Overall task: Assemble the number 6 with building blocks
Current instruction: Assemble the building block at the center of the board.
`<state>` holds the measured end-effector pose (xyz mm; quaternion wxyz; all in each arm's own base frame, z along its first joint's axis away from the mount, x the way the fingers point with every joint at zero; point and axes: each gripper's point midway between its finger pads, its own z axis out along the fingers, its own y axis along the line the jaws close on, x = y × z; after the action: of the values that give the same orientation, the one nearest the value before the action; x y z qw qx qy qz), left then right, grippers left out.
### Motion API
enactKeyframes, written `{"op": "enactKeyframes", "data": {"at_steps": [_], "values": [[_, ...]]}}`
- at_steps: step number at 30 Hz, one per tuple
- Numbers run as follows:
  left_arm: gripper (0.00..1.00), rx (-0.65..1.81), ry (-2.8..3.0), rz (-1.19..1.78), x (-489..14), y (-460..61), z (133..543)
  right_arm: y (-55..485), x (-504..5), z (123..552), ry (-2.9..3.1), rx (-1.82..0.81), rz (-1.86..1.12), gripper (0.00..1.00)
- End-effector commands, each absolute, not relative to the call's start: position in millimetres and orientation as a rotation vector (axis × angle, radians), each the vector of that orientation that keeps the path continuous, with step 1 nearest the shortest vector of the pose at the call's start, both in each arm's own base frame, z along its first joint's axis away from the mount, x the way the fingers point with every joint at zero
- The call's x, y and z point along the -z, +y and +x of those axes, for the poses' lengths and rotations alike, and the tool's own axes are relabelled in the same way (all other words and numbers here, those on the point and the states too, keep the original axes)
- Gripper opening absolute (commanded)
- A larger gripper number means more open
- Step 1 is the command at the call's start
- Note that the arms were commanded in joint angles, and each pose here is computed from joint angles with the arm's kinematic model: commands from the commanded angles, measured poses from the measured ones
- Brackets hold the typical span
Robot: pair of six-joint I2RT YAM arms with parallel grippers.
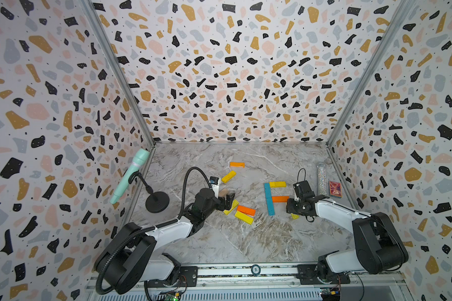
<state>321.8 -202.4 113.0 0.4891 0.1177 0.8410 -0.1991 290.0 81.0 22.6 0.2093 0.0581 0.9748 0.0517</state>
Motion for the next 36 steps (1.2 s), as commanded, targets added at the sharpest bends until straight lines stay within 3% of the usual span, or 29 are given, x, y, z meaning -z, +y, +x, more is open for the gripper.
{"op": "enactKeyframes", "data": {"at_steps": [1, 9, 15, 22, 28, 36], "values": [[0.99, 0.484, 1.989, 0.288, -129.3, -204.1, 325.0, 79.8, -27.5, 296.6, 2.697, -0.135, 0.182, 0.57], [0.99, 0.482, 1.991, 0.291, -128.6, -204.4, 324.7, 82.9, -37.7, 300.2, 2.675, -0.175, 0.213, 0.59], [1.00, 0.484, 1.989, 0.291, -129.6, -204.7, 324.8, 80.4, -77.8, 292.6, 2.567, -0.260, 0.248, 0.60], [0.99, 0.513, 1.985, 0.287, -128.5, -207.2, 323.3, 50.3, -76.7, 271.1, 2.481, -0.388, 0.438, 0.44], [1.00, 0.525, 1.982, 0.288, -127.4, -208.6, 323.2, 40.2, -58.3, 268.4, 2.538, -0.326, 0.485, 0.31], [1.00, 0.539, 1.975, 0.289, -130.3, -209.8, 322.4, 40.5, -30.5, 259.6, 2.623, -0.312, 0.514, 0.26]]}}
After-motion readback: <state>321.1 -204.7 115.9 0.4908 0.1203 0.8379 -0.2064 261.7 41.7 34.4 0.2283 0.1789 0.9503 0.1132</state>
